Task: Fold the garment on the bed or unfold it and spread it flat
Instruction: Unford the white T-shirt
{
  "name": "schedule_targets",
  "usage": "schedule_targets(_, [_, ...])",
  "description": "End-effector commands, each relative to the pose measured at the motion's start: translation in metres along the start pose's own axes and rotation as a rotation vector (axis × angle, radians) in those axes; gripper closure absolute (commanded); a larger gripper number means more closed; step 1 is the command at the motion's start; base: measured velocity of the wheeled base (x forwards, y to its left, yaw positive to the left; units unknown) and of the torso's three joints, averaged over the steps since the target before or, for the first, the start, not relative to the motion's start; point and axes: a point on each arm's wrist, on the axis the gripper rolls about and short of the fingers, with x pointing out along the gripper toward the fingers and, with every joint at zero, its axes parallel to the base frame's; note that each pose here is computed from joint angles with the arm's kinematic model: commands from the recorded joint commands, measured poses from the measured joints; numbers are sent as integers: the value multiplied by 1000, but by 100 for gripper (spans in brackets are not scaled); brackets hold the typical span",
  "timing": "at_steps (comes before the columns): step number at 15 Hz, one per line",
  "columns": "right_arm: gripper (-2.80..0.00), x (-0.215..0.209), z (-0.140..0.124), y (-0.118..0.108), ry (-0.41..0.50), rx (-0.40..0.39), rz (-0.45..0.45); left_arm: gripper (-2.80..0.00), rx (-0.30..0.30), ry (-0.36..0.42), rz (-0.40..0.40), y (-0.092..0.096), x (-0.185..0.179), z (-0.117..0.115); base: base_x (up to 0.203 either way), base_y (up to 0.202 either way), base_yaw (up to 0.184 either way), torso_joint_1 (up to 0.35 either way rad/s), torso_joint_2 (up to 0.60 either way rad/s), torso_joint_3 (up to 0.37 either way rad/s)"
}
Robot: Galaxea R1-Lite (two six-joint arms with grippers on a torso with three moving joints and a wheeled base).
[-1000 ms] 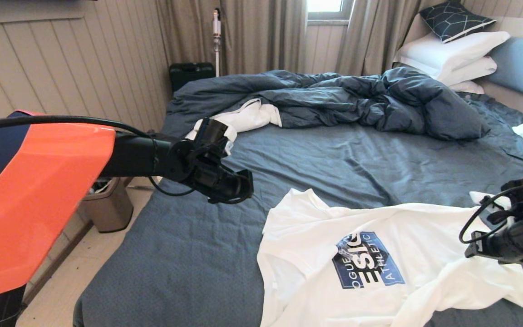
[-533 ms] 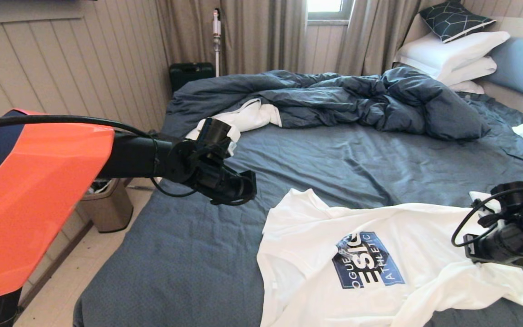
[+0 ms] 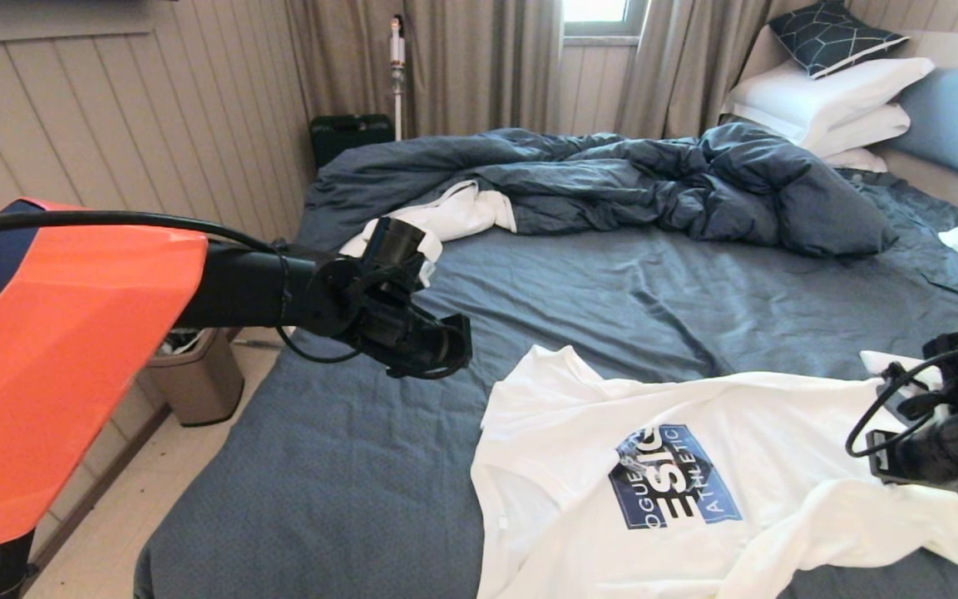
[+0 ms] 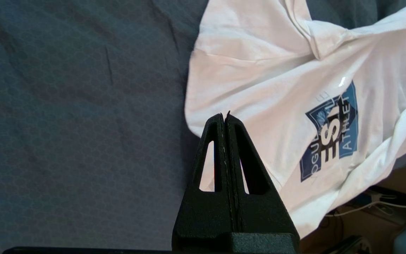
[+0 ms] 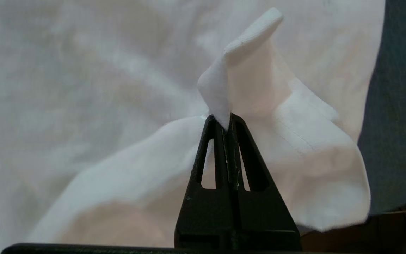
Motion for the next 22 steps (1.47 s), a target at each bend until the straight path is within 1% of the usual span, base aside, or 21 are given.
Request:
schedule_targets(1, [0,-29,-13,-2,-41,-9,-4,0,2,-1,-5,-3,-4,-1,0,0,0,0,0,0])
schedule_targets(5, [0,-49,-56,-13,5,-15,-23,0,10,3,-13,-8,-7,-4,0,0,0,0,0,0])
schedule_targets(8, [0,-61,-86,-29,36,-20,-54,0,11,2,-15,-9,-11,-5,0,0,0,0,0,0])
schedule_targets(10, [0,-65,-109,-45,76,-16,-78,0,12,3,-15,-10,-11,-5,0,0,0,0,0,0])
schedule_targets(12, [0,-69,-128,-51,105,-12,-82,0,13,5,-16,-10,-11,-6,0,0,0,0,0,0])
schedule_targets(16, [0,-73,-155,-44,148,-2,-64,0,13,4,-16,-11,-11,-6,0,0,0,0,0,0])
schedule_targets(20, [0,-91,-179,-34,98,-12,-70,0,14,2,-17,-11,-12,-6,0,0,0,0,0,0])
schedule_targets(22, [0,-92,-184,-32,98,-22,-69,0,14,2,-17,-11,-13,-6,0,0,0,0,0,0])
